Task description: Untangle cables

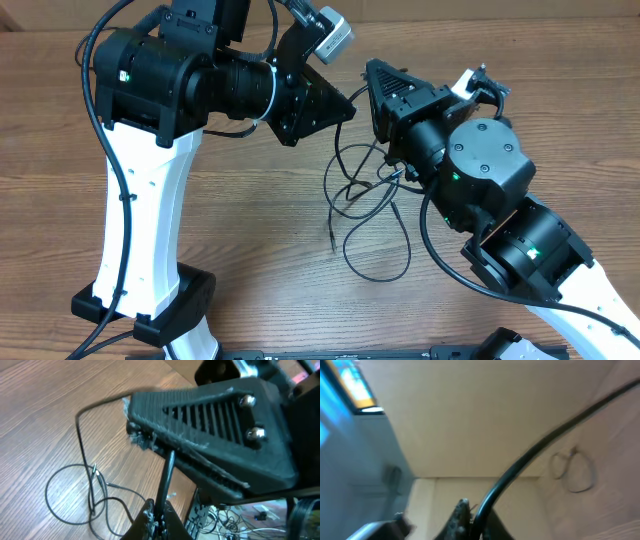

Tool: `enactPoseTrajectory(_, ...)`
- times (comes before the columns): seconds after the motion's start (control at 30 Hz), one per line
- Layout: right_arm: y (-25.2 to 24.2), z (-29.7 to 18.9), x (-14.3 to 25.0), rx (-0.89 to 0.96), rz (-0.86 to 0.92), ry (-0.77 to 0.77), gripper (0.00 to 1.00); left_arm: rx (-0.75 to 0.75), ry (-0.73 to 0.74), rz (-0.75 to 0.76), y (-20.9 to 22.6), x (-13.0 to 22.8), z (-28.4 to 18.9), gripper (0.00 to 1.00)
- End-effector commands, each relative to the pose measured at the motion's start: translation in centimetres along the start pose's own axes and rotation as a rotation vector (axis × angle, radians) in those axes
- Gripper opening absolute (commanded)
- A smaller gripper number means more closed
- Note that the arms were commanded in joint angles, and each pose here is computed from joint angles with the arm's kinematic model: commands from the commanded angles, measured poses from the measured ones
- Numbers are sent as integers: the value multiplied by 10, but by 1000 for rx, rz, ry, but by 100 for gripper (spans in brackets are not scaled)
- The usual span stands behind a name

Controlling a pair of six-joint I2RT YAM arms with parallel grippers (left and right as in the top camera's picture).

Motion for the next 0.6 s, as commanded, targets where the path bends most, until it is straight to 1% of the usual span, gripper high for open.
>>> enactPoseTrajectory(0.0,-5,-4,-13,35,-18,-88,21,-13,-26,-31,1,-5,-2,4)
enactPoseTrajectory(0.1,-21,-6,-22,114,-62,-153,27,-50,-87,-86,9,-18,-6,4)
enactPoseTrajectory(0.13,-23,-7,-25,129,-111,-172,32,-63,-97,-105,11,-20,-6,4)
enactPoseTrajectory(0.17,-24,-8,-27,140,-161,-186,42,-92,-110,-130,15,-23,-7,4)
enactPoseTrajectory(0.2,-24,-9,-28,149,-247,-187,62,-154,-132,-175,24,-26,-9,4)
enactPoseTrajectory(0.27,-23,-10,-29,155,-323,-181,75,-188,-154,-212,29,-30,-10,4)
enactPoseTrajectory(0.3,-24,-11,-29,162,-349,-179,81,-186,-165,-229,29,-32,-10,4)
enactPoseTrajectory(0.33,-25,-13,-30,172,-360,-177,90,-178,-180,-243,27,-35,-11,4)
enactPoseTrajectory(0.37,-28,-16,-31,188,-366,-179,96,-165,-200,-241,24,-39,-13,4)
enactPoseTrajectory(0.4,-33,-20,-35,218,-379,-199,100,-166,-237,-211,21,-45,-18,4)
enactPoseTrajectory(0.47,-38,-26,-42,257,-396,-236,100,-180,-292,-175,17,-55,-26,4)
enactPoseTrajectory(0.5,-45,-33,-49,305,-420,-280,100,-212,-355,-186,16,-64,-35,4)
enactPoseTrajectory(0.57,-54,-40,-56,363,-450,-313,100,-232,-432,-190,13,-75,-47,4)
Point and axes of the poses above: each gripper's point midway between its finger pads, its own z axis out along the fingers, its own y axis along the line the jaws close on, x = y × z, the point moved 4 cm from there along -z, back along the fingers, and after that the axes turned 2 degrees about -z, right-handed, at the moved point
